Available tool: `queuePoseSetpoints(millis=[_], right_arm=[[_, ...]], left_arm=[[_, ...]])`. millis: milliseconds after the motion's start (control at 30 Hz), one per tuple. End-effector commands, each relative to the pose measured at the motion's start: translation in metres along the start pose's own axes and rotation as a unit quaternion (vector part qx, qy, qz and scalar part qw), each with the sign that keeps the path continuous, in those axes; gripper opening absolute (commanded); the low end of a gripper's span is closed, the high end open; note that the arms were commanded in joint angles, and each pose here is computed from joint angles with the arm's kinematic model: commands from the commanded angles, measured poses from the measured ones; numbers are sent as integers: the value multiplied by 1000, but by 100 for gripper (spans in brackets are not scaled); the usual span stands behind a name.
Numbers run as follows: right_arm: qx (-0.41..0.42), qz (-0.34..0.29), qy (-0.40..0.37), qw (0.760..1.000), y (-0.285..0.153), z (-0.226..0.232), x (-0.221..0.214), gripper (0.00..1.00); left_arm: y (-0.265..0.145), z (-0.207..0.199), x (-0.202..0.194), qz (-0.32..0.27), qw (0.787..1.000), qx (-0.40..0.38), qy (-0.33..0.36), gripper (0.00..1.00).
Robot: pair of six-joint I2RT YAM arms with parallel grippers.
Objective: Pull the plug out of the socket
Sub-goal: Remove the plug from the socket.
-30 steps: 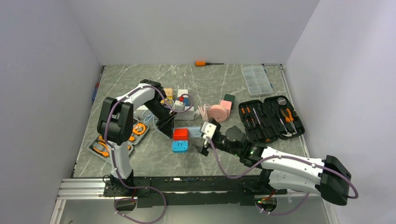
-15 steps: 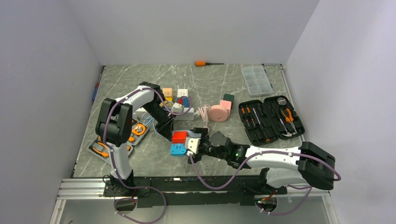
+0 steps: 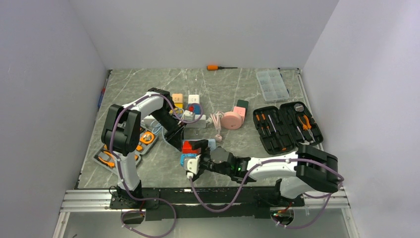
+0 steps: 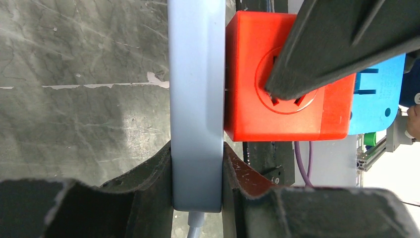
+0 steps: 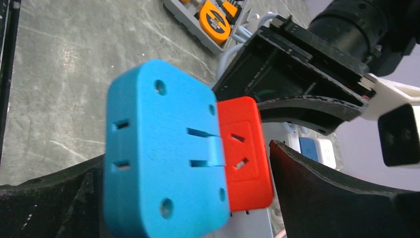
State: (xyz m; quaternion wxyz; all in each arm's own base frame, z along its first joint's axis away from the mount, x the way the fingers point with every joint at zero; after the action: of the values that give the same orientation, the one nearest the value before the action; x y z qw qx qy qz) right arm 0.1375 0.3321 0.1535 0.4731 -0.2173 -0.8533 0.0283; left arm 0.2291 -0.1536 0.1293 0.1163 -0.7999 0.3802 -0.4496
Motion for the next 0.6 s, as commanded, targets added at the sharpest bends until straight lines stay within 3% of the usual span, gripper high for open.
queuePoseSetpoints(millis=[0, 67, 133, 267, 333, 367, 567], right_arm=[[-36, -34, -42, 998, 11, -11, 22, 94], [-39, -25, -54, 997, 12, -11, 20, 84], [-48, -23, -59, 997, 12, -13, 21, 69], [-58, -28, -56, 996, 9, -17, 27, 33], [-49, -20, -56, 997, 10, -16, 27, 7], [-46, -16, -56, 997, 11, -15, 28, 0], [-48, -22, -64, 997, 10, -4, 33, 0]], left_arm=[[-2, -30, 18, -45, 998, -33, -32, 0], [-1, -29, 17, -44, 998, -34, -33, 0], [-1, -28, 17, -42, 998, -34, -36, 0], [-1, -25, 16, -40, 998, -35, -43, 0], [-1, -22, 17, -39, 998, -35, -45, 0], [-2, -21, 18, -38, 998, -34, -48, 0], [-3, -8, 20, -28, 996, -30, -75, 0]])
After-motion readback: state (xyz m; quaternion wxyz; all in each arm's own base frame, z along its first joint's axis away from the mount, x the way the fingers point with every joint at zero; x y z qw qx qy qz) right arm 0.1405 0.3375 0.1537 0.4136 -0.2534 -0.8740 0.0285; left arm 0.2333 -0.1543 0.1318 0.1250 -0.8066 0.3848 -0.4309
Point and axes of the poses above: each gripper's point midway between its finger pads, its own y axis out along the fingers, its own z axis along the line the jaws close on, x = y × z, the point moved 6 cm from there along -y, back along the fingers, and after that the axes turned 6 degrees about y, right-handed, at the moved point
